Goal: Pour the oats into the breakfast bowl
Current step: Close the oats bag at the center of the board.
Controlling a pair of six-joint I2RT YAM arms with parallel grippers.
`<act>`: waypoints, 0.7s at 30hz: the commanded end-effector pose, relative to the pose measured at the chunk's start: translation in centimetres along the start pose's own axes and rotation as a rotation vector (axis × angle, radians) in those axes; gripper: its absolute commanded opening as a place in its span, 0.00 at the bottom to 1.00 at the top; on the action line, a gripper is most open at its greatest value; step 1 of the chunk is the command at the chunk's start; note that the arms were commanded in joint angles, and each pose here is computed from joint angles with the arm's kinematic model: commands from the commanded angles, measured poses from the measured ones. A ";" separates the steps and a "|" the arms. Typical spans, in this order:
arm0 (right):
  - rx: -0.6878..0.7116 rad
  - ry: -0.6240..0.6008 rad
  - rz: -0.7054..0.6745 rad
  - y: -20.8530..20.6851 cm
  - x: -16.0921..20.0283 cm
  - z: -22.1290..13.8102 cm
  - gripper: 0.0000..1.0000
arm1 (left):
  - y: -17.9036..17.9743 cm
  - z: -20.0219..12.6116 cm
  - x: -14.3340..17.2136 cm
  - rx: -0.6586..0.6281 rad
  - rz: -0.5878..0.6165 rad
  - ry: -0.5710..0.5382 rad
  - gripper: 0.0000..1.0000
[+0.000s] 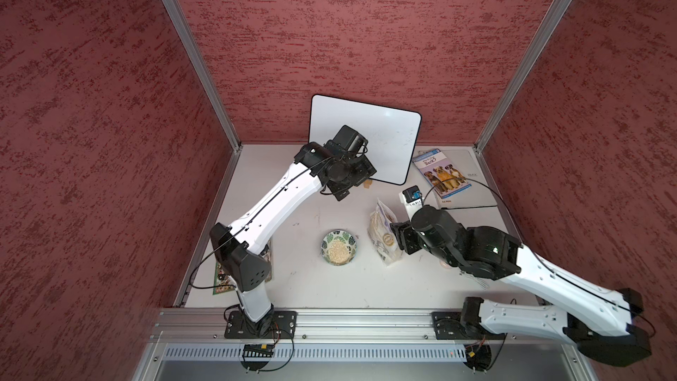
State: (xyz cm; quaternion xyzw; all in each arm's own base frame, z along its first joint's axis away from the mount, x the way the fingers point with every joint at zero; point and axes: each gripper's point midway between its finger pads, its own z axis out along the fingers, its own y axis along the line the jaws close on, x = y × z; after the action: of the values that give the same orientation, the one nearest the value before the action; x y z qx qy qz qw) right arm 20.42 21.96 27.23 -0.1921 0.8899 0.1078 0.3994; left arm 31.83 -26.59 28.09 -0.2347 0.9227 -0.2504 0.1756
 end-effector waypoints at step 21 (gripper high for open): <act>0.126 0.301 -0.097 -1.8 3.7 4.0 0.43 | 15.2 -1.9 0.8 -0.026 0.099 -0.293 0.99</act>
State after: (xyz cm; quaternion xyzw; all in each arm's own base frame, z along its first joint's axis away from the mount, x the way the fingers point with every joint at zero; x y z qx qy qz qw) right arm 21.94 21.44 21.62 -0.2284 0.9314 -0.0004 0.2833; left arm 24.69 -14.21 20.55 -0.2356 0.9074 -0.1731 0.3018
